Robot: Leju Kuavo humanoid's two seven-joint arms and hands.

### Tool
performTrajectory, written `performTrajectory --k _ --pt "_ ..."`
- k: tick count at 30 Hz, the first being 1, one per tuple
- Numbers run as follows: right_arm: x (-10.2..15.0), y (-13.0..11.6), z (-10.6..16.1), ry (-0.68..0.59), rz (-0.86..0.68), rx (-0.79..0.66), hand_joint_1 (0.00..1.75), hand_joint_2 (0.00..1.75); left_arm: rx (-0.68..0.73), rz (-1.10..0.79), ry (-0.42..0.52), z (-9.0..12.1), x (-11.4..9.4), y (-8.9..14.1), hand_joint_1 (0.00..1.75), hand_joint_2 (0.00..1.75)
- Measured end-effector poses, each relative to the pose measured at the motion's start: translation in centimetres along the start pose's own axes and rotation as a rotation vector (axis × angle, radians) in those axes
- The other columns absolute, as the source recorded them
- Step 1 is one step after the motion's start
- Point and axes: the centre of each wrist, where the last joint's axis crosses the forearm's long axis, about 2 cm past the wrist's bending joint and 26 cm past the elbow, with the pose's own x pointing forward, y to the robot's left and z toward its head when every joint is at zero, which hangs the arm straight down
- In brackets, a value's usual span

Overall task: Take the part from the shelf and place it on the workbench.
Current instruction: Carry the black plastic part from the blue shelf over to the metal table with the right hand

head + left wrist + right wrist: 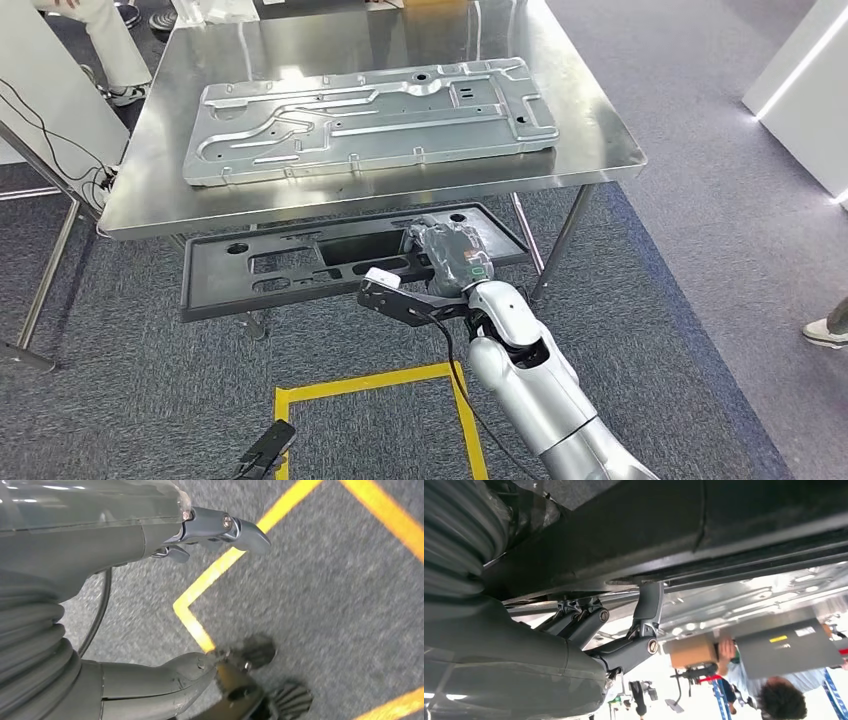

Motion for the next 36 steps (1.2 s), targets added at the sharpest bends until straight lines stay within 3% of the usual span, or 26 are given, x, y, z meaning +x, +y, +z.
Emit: performTrajectory --k 19,24,29,36 --pt "0.2 0.0 -0.7 0.0 0.067 -0.018 1.75 1.75 -0.003 -0.038 0.002 0.1 -0.5 0.4 0.0 1.75" --pt "-1.0 -0.3 -0.9 0.048 0.16 -0.018 1.75 1.75 -0.012 -0.053 -0.004 0.1 -0.6 0.4 0.0 1.75" --pt "-3.2 -3.1 -2.5 0.102 0.265 -0.066 1.75 1.75 -0.019 -0.058 -0.01 0.1 -0.6 0.6 0.0 1.75" --pt "-4.8 -4.1 -2.8 0.134 0.304 -0.074 1.75 1.75 -0.015 -0.063 -0.005 0.1 -1.0 0.9 0.0 1.75"
